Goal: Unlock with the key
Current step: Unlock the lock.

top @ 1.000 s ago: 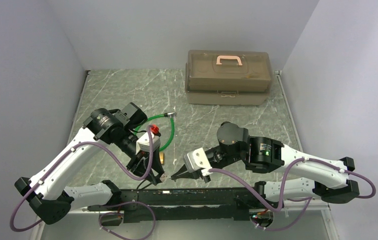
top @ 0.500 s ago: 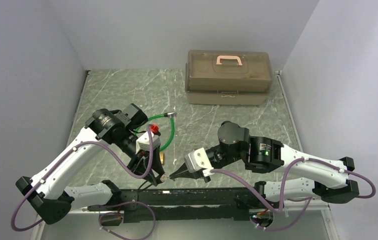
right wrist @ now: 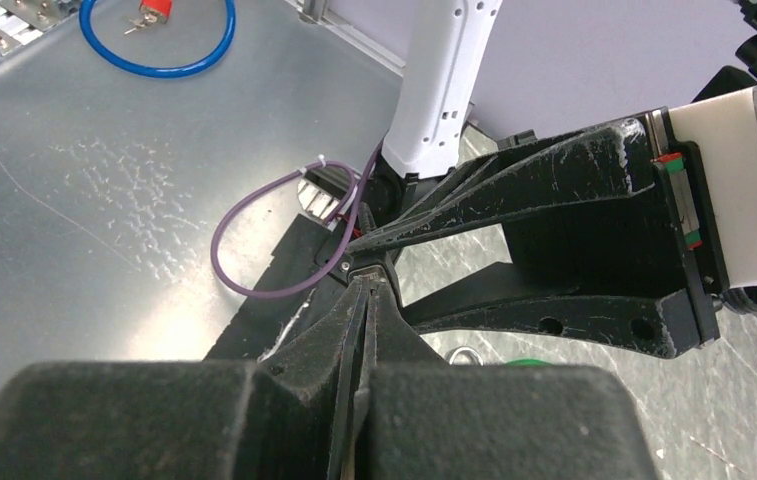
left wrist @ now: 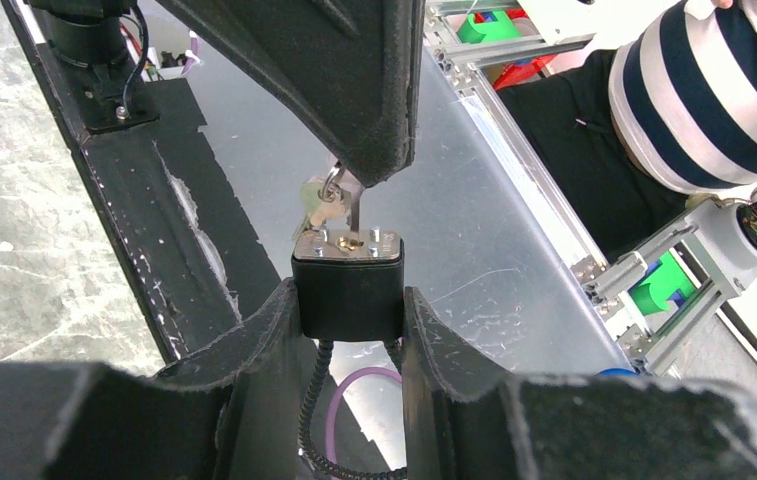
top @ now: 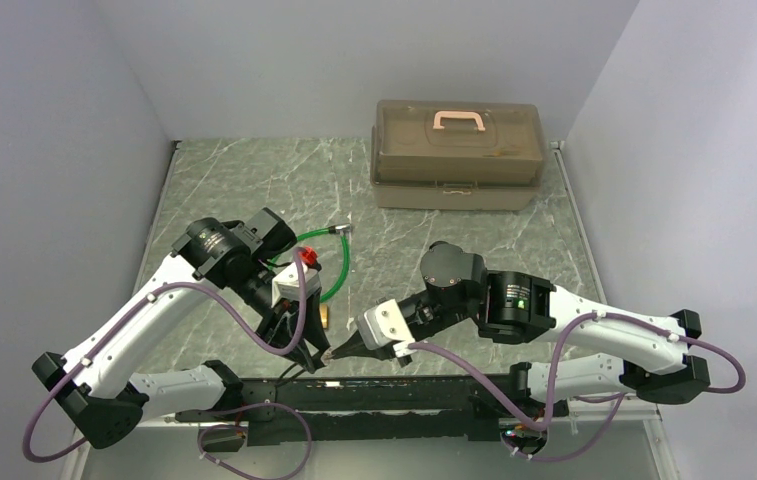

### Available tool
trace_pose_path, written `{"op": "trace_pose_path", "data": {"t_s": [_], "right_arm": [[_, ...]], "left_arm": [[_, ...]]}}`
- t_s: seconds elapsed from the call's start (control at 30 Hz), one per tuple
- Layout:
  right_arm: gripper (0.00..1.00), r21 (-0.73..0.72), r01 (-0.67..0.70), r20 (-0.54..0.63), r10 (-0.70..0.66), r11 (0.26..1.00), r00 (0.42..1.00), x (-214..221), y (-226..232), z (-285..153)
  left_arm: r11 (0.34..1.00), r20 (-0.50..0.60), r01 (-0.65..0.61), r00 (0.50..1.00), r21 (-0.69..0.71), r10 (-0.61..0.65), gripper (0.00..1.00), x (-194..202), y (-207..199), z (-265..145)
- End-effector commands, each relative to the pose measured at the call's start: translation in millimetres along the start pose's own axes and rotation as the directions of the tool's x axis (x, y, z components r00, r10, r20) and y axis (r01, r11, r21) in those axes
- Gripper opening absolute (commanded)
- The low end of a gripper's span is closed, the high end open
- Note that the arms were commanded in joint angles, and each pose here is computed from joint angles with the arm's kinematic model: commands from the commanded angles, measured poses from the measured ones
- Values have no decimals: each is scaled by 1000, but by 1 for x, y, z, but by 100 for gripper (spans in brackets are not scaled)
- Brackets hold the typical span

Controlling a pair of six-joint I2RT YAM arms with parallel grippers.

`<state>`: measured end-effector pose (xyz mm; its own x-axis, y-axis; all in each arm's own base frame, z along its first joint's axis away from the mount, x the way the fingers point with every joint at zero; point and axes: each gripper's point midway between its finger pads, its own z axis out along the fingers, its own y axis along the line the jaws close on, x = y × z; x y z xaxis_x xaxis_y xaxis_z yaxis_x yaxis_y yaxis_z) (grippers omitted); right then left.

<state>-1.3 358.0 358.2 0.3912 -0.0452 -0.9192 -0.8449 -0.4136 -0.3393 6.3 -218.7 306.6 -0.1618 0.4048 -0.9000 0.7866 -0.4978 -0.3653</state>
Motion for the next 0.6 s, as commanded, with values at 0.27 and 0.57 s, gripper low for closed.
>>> {"op": "trace_pose_path", "data": {"t_s": [0.27, 0.57], "right_arm": [[0, -25, 62, 50, -61, 998, 997, -23, -2, -3], [0, -52, 59, 23, -58, 997, 998, -16, 0, -1]], "left_arm": [[999, 68, -26, 997, 36, 24, 0, -13, -11, 1], [999, 78, -29, 997, 41, 26, 0, -18, -13, 0]]}}
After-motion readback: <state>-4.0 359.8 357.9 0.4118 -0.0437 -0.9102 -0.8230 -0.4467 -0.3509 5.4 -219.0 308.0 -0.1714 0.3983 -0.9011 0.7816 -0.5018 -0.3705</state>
